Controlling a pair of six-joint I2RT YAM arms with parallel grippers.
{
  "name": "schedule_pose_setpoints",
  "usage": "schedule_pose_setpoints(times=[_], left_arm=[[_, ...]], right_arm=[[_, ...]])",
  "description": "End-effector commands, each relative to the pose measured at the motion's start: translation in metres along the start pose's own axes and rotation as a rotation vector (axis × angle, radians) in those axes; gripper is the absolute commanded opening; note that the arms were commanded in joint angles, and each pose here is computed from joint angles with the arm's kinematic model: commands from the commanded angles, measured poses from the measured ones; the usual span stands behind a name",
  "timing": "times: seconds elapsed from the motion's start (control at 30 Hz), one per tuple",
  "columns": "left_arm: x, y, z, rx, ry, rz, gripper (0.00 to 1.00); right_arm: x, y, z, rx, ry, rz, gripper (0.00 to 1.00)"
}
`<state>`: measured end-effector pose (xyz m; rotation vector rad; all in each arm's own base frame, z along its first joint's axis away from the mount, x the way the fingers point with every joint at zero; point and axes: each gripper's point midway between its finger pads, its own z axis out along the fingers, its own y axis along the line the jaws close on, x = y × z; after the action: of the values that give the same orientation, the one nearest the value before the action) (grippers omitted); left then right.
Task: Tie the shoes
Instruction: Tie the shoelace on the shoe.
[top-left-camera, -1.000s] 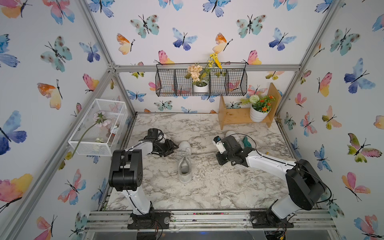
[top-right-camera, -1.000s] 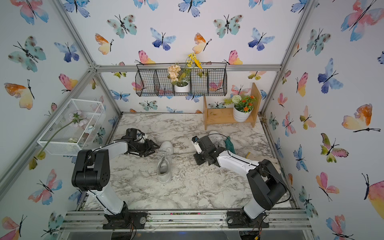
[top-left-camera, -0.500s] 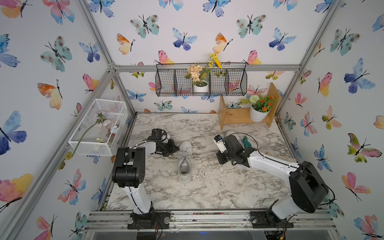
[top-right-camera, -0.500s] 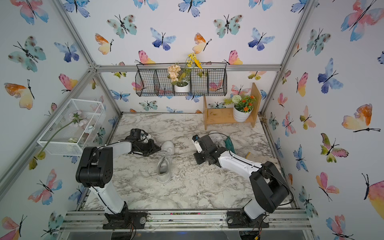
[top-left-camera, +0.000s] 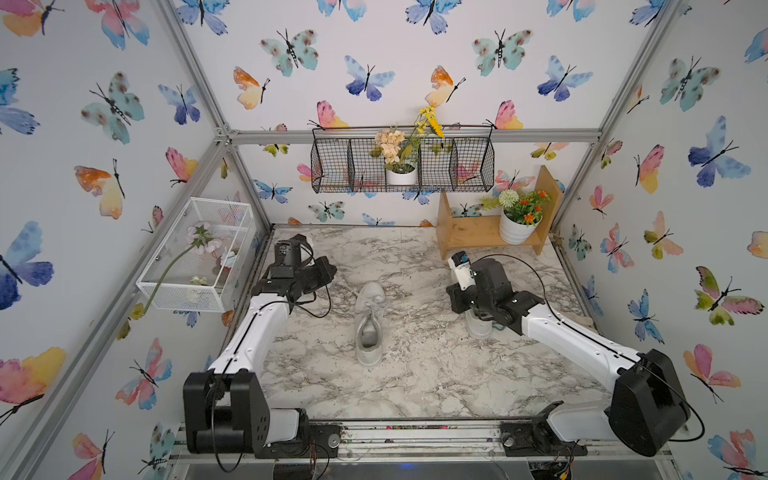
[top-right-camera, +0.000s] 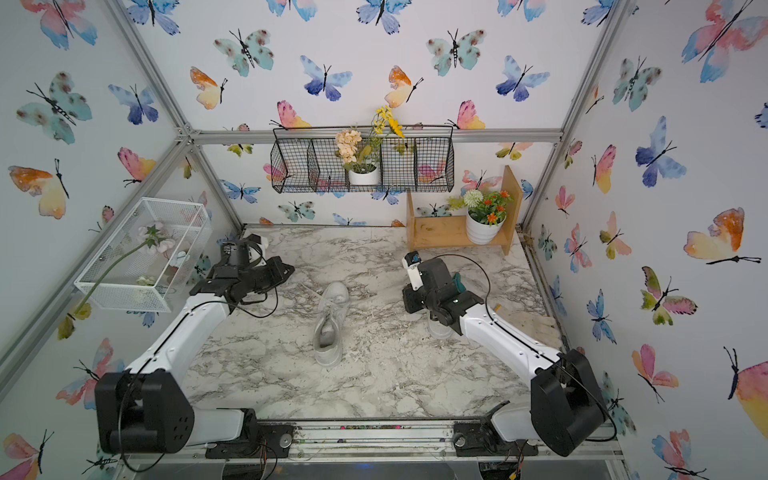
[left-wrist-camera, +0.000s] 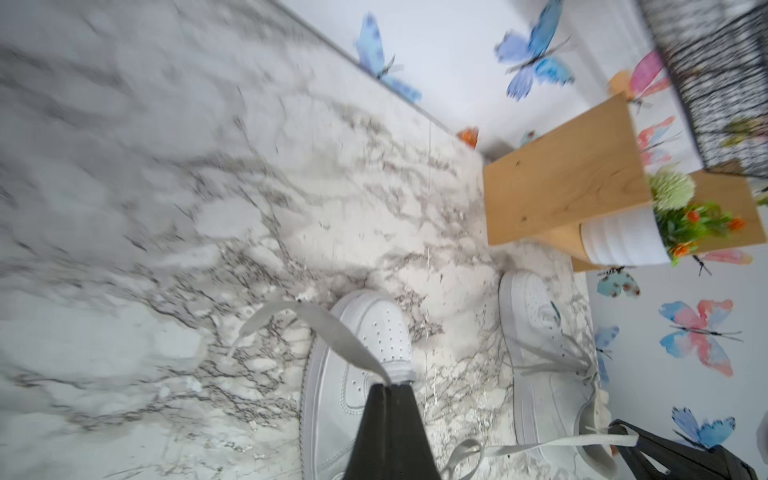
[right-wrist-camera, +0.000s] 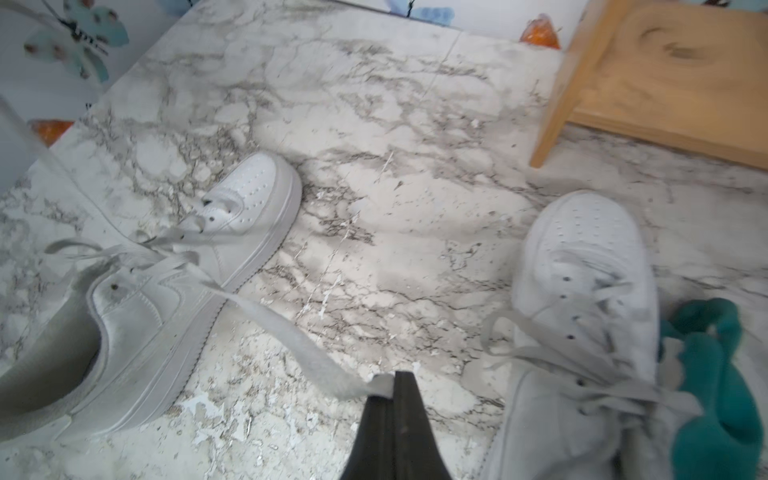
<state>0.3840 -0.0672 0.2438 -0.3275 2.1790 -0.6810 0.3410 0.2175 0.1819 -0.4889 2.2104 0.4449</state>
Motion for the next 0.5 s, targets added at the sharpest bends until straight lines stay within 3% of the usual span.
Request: schedule_pose_setpoints(times=[0.0, 0.23, 0.47], left_arm=[[-0.024, 0.017, -0.044, -0.151, -0.14, 0.039, 0.0], [-0.041, 0.048, -0.103, -0.349, -0.276, 0.033, 0.0], [-0.025, 0.085, -0.111, -0.449, -0.266, -0.021, 0.0]], right_arm=[[-0.005, -0.014, -0.012, -0.019, -0.036, 0.064, 0.02], [0.002, -0.066, -0.024, 0.07, -0.042, 0.192, 0.02], [0.03, -0.096, -0.018, 0.18, 0.029, 0.253, 0.02]])
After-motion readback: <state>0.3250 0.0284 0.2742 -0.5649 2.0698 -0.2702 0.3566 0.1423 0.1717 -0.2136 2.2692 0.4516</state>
